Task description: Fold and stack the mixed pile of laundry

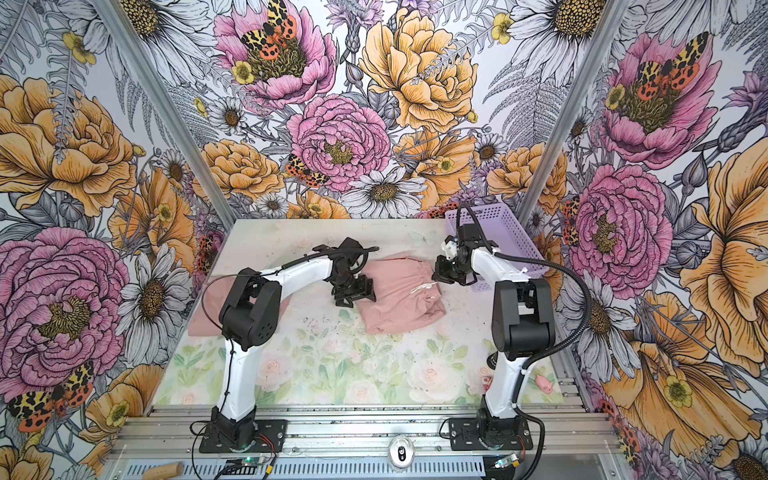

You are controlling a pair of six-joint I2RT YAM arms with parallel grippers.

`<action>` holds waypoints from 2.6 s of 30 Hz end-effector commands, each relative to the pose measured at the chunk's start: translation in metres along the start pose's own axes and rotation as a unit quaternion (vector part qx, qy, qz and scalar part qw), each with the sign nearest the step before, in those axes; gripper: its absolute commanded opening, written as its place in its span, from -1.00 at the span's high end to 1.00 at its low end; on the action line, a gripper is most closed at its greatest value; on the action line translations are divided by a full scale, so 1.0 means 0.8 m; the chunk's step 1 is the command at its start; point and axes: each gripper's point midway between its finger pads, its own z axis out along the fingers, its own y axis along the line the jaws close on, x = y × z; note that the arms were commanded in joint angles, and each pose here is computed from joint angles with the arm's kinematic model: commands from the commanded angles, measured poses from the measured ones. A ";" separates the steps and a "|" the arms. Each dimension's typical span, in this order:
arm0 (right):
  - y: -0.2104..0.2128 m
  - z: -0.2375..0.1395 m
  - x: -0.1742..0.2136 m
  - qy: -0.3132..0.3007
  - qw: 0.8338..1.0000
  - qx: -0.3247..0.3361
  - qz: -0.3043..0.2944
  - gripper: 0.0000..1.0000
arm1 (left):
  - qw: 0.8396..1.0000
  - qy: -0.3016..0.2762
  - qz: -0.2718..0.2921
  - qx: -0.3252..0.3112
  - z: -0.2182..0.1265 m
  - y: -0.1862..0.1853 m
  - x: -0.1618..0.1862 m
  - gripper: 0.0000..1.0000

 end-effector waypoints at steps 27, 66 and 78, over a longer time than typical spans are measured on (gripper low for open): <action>-0.054 0.050 -0.092 -0.044 0.984 0.164 -0.050 0.97 | 1.000 -0.005 0.027 0.013 -0.009 -0.019 -0.003 -0.65; -0.010 0.108 -0.078 0.008 0.994 0.107 -0.037 0.21 | 0.987 -0.001 0.148 -0.063 0.000 0.011 -0.069 -0.49; 0.089 0.153 -0.099 0.040 0.989 0.041 -0.139 0.21 | 0.995 0.032 0.077 -0.060 -0.012 0.047 0.027 -0.49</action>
